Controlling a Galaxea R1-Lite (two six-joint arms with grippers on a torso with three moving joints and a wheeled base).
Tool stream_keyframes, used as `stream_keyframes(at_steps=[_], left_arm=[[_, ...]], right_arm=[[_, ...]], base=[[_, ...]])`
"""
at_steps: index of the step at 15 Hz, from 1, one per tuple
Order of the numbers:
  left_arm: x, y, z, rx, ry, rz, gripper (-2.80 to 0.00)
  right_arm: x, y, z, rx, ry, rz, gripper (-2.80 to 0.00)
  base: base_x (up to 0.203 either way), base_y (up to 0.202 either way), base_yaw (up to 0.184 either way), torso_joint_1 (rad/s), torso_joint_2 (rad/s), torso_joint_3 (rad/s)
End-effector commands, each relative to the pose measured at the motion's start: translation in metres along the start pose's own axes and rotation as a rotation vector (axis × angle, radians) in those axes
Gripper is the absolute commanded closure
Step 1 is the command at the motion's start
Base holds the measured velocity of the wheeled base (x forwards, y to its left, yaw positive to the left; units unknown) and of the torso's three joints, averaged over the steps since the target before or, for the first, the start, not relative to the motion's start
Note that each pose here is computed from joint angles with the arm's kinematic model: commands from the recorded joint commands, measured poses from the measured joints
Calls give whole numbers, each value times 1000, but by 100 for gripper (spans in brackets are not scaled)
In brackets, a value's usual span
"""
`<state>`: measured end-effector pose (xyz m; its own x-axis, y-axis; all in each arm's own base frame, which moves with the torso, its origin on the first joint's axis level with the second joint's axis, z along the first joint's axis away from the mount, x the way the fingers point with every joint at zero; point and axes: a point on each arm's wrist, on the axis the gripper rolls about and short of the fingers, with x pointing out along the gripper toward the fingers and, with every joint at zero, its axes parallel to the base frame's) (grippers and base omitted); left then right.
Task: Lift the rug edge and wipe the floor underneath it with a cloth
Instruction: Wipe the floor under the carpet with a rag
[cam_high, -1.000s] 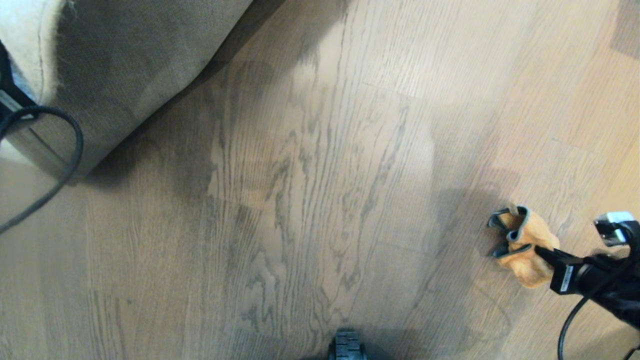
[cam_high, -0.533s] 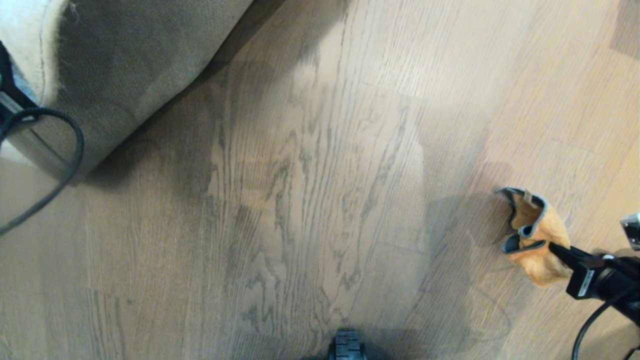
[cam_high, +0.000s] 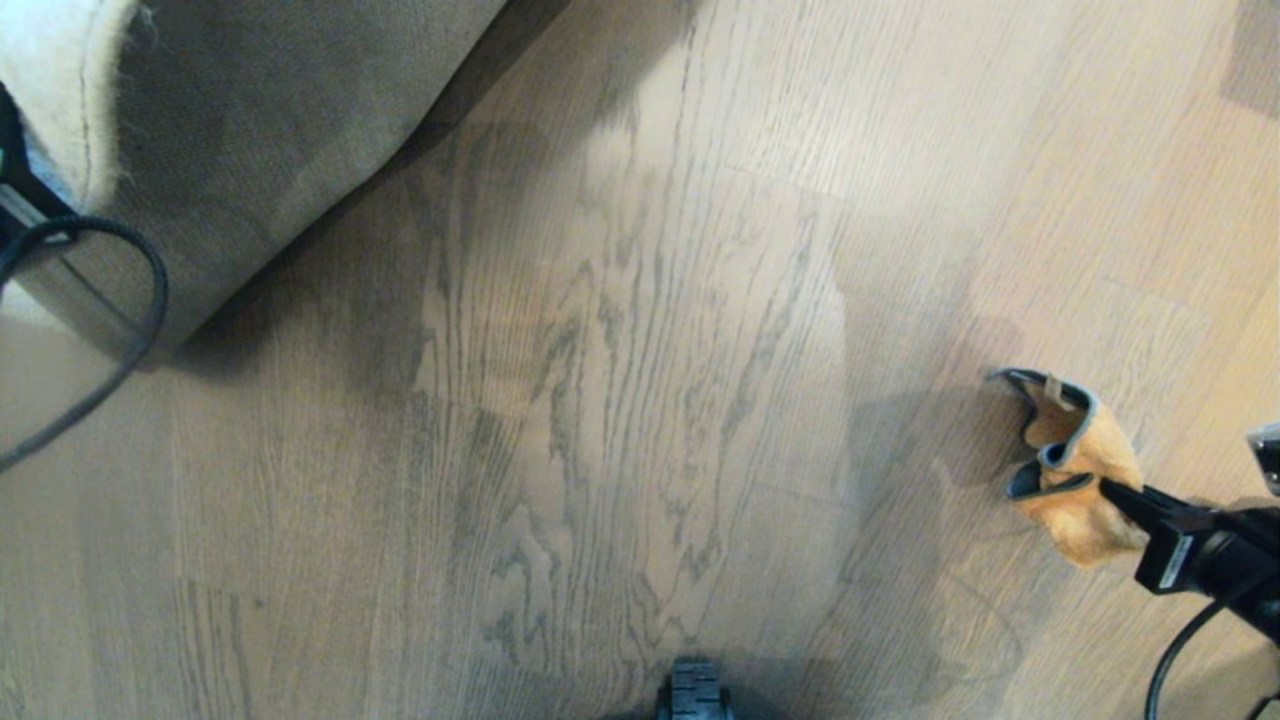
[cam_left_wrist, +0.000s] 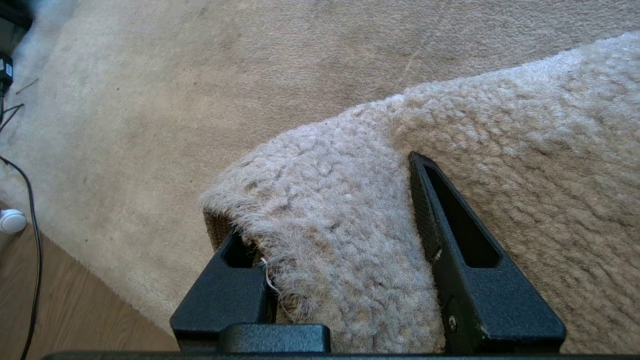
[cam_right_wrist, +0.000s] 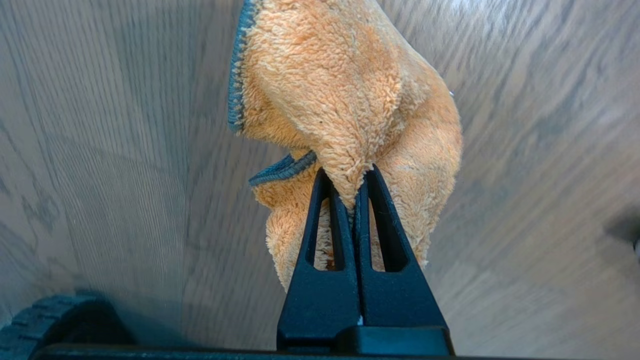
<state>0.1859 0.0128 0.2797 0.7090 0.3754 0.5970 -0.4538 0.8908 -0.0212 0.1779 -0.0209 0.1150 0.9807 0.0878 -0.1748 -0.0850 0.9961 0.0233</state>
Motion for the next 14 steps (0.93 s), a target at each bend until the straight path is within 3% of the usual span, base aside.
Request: stream_keyframes(at_steps=[1, 4, 7, 14], left_arm=[[0, 1, 4, -13, -37, 13, 0], [0, 1, 3, -11, -33, 12, 0], [2, 0, -1, -6, -23, 11, 0], [3, -2, -8, 1, -4, 13, 0]], right_arm=[[11, 7, 6, -13, -22, 49, 0], [24, 34, 7, -26, -15, 192, 0], [39, 77, 5, -29, 6, 380, 0], [100, 218, 3, 42, -50, 693, 0]], base=[[0, 0, 0, 0, 0, 0], [0, 0, 0, 0, 0, 0], [0, 0, 0, 0, 0, 0], [0, 0, 0, 0, 0, 0]])
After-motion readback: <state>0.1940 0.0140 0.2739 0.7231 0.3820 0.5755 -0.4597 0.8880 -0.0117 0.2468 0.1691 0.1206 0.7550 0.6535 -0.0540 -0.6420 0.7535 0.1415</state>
